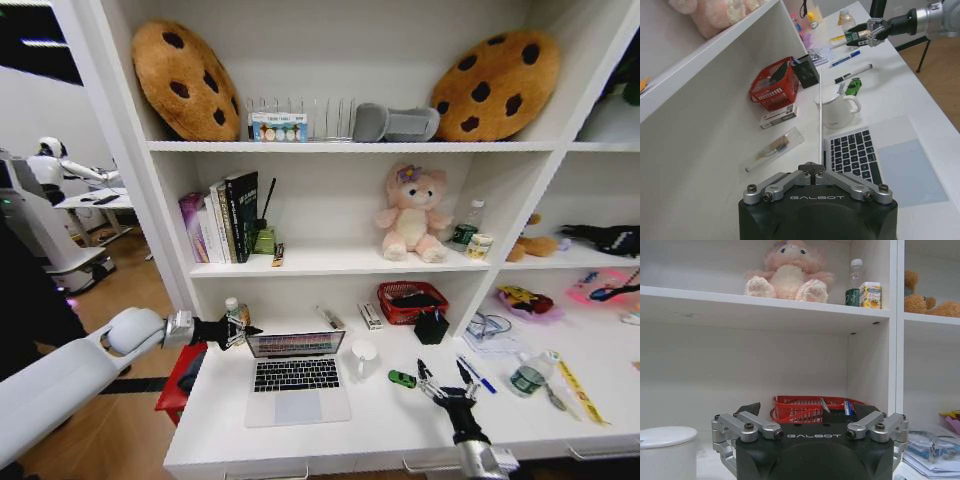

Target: Organize the objects on the table.

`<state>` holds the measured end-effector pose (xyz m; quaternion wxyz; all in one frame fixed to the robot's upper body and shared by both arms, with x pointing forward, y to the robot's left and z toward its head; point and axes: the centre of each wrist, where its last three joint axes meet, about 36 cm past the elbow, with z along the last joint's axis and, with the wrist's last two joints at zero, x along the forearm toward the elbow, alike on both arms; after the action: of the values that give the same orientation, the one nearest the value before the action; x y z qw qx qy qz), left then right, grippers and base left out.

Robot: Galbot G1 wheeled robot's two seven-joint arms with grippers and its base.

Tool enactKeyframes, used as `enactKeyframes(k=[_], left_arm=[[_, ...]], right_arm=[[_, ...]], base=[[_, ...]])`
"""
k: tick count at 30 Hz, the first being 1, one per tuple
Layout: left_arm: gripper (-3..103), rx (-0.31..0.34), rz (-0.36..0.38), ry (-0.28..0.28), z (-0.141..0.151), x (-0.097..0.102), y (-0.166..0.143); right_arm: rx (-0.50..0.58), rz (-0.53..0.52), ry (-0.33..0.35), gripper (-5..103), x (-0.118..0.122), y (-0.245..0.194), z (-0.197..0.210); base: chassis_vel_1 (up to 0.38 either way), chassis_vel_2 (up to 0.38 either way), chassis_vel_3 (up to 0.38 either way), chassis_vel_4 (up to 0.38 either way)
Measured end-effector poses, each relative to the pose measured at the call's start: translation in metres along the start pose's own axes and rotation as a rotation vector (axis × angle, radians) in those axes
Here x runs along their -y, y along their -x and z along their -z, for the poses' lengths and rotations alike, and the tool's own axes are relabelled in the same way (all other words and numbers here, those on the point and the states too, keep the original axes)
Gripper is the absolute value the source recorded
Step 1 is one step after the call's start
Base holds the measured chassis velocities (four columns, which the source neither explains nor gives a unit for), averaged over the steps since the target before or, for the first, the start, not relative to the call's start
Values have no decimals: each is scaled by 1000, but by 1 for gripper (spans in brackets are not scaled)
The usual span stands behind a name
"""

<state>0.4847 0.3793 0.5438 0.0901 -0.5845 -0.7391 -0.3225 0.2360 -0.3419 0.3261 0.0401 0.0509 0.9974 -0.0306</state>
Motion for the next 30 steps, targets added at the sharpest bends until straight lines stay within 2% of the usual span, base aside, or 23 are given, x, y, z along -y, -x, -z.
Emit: enactKeyframes(k=[4,6,7,10,13,17,24,26,28,30], left_arm=[[0,-1,-54,7,7,10,-3],[0,-2,-99,-22,13,29,0],[0,-2,-99,-22,13,29,0],[0,-6,-154,-49,17,58,4],[0,-11,-165,-53,16,64,4],[0,-1,-163,-57,16,66,2],[0,39,-133,-38,29,45,-16],[0,51,-94,-37,33,37,-19],[0,59,-15,-57,27,39,-12],[0,60,12,-64,24,41,-9]], right_arm=[[7,-2,0,100,2,3,1],[14,-8,3,100,4,6,2],[14,-8,3,100,4,6,2],[17,-18,2,100,6,7,3],[12,-20,2,100,6,5,2],[9,-22,3,100,6,2,3],[6,-23,0,100,6,-2,4],[7,-23,1,100,5,-2,4],[6,-24,4,100,4,-2,3],[6,-24,4,100,4,-2,3]], base=[[0,0,0,0],[0,0,0,0],[0,0,0,0],[0,0,0,0],[0,0,0,0],[0,0,0,0],[0,0,0,0],[0,0,0,0],[0,0,0,0],[0,0,0,0]])
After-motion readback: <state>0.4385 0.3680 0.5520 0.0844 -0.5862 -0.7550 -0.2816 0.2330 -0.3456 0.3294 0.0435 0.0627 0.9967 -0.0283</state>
